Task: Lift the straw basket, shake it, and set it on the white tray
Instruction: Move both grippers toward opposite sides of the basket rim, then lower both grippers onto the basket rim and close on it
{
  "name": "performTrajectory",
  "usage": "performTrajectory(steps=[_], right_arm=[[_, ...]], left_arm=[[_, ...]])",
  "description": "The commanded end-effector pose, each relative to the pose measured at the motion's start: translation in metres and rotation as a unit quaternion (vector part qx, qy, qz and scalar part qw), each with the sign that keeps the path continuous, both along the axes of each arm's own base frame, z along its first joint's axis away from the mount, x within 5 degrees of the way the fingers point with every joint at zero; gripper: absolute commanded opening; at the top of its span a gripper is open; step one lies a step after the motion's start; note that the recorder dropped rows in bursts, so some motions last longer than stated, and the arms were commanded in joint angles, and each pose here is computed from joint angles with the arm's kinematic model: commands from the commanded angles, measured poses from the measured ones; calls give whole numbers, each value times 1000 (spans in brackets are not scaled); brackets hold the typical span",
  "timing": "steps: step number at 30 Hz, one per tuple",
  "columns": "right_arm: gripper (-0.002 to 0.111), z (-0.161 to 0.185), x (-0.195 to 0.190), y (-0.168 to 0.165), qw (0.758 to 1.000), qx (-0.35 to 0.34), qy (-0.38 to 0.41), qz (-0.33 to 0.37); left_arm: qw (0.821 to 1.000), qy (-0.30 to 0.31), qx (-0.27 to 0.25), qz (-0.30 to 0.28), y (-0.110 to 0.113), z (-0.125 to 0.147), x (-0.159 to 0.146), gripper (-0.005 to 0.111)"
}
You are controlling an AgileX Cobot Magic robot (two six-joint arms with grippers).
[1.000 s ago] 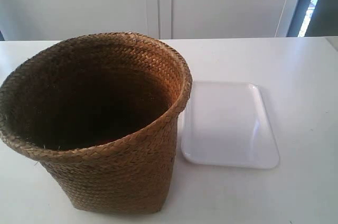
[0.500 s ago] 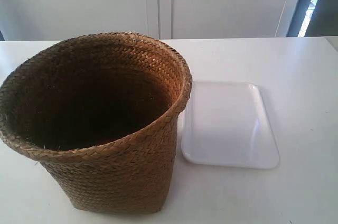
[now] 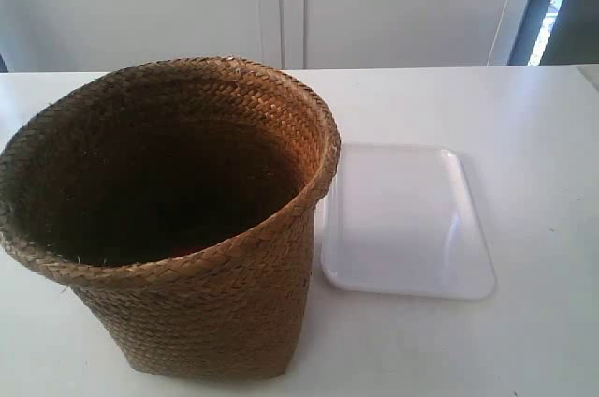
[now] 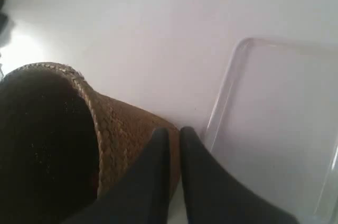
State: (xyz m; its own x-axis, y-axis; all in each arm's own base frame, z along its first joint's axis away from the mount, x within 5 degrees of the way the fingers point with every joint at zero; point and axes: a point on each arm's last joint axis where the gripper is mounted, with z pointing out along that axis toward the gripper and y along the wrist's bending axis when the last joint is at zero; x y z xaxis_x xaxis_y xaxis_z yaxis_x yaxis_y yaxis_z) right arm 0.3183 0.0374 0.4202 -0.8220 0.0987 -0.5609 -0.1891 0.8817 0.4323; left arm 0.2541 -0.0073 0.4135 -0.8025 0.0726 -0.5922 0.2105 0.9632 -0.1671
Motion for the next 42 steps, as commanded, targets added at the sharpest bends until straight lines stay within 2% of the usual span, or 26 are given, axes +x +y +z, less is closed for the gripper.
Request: performTrajectory(steps=[1,7,11,16,19,23,32,42], right_arm=[[15,-8,4,11,999,-26,11,28],[47,-10,0,31,997,-54,9,59],[58,-11,-3,44,994,-69,7,80],[60,-13,-5,51,991,-94,4,91],[63,-16,-2,52,992,-92,12,87],[71,-19,0,53,993,-88,21,80],[71,-26,2,61,992,-100,36,72],[71,-45,4,98,985,-106,61,119]], left_arm=[[998,41,-19,-45,-7,-4,-5,0],[996,69,-28,-55,-9,-7,-8,2],[994,84,-29,-60,-10,-8,-10,19],[993,81,-47,-71,-13,-7,-10,46],[992,88,-53,-78,-14,-13,-9,54],[989,113,-55,-79,-14,-27,-10,54],[981,164,-58,-87,-15,-57,-14,54],[980,170,-60,-86,-15,-60,-16,54]])
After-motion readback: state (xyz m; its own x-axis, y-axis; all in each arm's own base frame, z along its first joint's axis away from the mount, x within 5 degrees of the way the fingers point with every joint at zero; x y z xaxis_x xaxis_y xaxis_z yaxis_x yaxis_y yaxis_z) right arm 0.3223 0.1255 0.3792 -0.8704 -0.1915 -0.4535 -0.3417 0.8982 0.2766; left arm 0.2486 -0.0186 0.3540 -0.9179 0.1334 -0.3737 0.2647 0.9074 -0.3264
